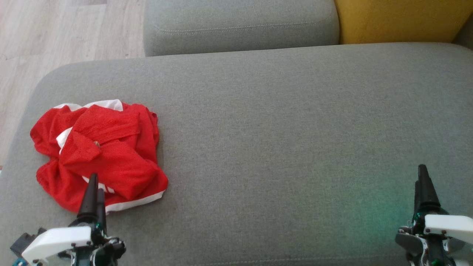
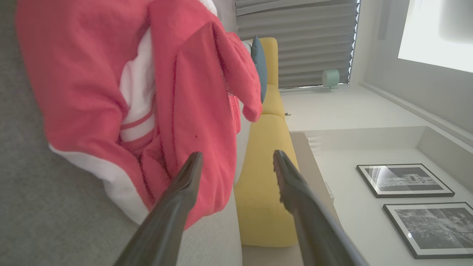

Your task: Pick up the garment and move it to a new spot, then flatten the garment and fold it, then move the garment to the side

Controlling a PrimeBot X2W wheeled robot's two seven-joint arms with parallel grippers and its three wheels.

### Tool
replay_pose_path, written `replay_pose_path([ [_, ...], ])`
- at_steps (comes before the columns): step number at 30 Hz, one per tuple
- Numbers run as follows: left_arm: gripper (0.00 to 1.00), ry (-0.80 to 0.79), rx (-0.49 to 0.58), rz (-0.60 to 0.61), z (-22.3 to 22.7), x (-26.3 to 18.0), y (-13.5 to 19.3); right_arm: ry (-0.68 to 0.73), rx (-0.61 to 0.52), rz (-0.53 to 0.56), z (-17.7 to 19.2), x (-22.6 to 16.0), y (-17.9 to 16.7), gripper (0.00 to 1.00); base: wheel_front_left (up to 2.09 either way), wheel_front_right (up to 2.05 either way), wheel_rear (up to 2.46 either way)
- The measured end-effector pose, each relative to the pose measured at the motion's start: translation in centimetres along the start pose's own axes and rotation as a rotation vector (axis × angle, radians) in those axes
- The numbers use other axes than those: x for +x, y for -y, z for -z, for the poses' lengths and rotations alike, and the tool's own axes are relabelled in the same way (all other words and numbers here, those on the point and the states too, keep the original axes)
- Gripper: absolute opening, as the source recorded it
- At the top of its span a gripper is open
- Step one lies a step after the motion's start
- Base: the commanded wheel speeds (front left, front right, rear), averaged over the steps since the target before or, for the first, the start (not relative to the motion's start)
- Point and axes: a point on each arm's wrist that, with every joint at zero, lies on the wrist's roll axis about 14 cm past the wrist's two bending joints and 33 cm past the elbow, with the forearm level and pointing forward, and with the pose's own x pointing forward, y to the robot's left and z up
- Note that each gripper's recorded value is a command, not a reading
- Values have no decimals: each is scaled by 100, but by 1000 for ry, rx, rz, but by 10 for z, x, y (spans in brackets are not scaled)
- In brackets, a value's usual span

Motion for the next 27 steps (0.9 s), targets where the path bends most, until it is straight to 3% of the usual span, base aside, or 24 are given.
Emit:
replay_pose_path([
  [11, 100, 5, 138, 54, 2, 3, 22, 22, -202, -74, -4, 3, -25, 100, 0, 0, 0],
  [27, 100, -49, 471, 148, 36, 3, 51, 20, -548, -171, 10, 4, -53, 100, 0, 0, 0],
])
